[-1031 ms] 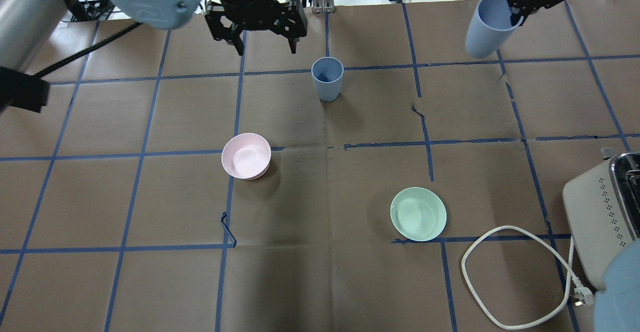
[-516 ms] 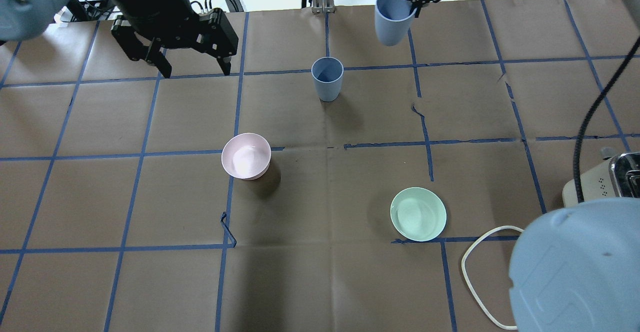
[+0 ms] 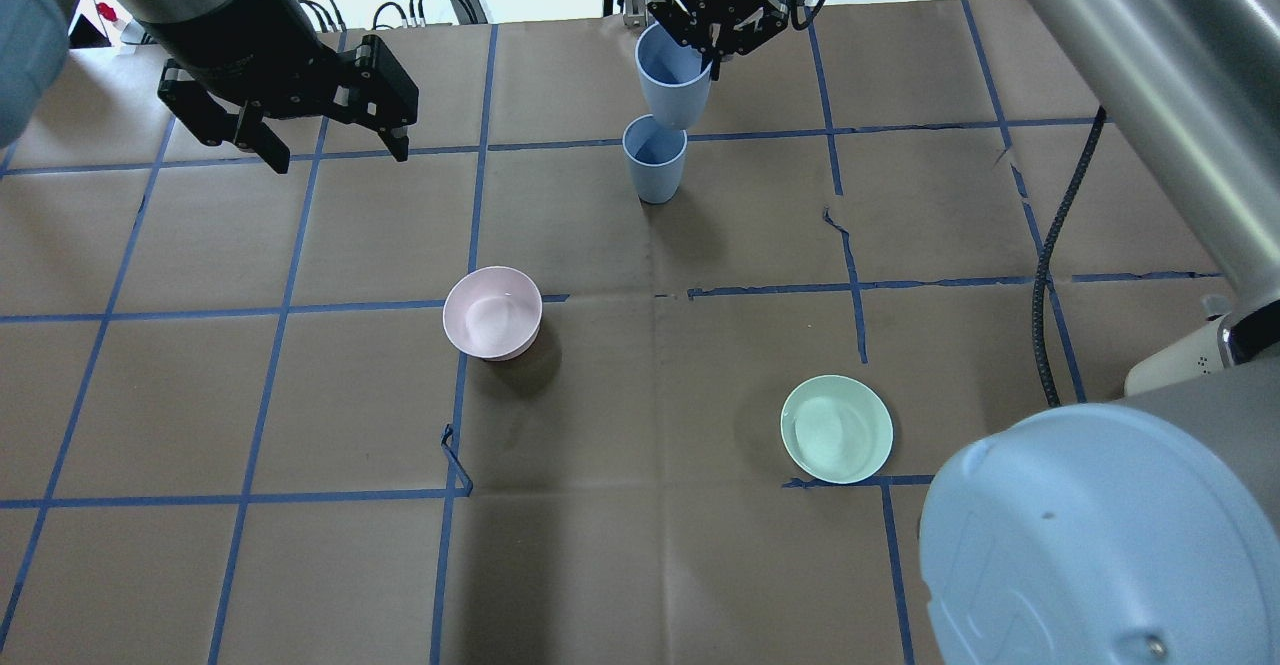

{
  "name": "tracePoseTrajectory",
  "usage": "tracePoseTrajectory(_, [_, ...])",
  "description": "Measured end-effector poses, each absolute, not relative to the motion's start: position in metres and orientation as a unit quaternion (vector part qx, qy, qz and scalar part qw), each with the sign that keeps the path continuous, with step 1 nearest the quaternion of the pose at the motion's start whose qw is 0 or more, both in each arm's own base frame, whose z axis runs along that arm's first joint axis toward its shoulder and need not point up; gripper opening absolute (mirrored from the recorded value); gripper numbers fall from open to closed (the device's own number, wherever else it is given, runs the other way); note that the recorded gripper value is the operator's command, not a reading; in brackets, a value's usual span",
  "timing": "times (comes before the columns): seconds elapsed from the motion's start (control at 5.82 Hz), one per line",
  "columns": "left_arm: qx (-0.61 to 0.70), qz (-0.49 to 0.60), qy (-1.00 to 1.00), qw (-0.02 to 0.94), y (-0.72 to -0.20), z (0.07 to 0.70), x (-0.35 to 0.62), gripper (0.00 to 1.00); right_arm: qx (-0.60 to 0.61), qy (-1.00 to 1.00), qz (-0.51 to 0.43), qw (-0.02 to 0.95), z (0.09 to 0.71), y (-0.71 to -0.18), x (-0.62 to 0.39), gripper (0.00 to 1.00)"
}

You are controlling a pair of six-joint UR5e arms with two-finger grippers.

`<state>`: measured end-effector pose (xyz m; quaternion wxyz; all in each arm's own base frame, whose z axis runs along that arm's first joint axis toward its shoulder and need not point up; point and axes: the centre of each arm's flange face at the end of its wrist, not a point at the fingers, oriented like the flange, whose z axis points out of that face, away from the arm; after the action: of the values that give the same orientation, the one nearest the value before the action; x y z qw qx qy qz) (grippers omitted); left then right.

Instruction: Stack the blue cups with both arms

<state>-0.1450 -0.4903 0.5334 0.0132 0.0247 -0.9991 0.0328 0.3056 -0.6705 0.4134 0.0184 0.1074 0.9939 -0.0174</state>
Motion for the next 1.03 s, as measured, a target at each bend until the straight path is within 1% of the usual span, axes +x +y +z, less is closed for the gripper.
tracePoseTrajectory(0.34, [0.027,0.039,-0.999,0.014,-0.494,0.534,-0.143,0.99,0.109,0.994,-0.019,0.021,0.382,-0.685,0.312,0.09])
tracePoseTrajectory(0.69, [0.03,0.044,-0.998,0.014,-0.496,0.533,-0.142,0.99,0.101,0.994,-0.009,0.04,0.368,-0.683,0.327,0.09])
tracePoseTrajectory(1.03, [0.029,0.043,-0.999,0.014,-0.494,0.532,-0.141,0.99,0.094,0.995,0.003,0.038,0.353,-0.68,0.331,0.09])
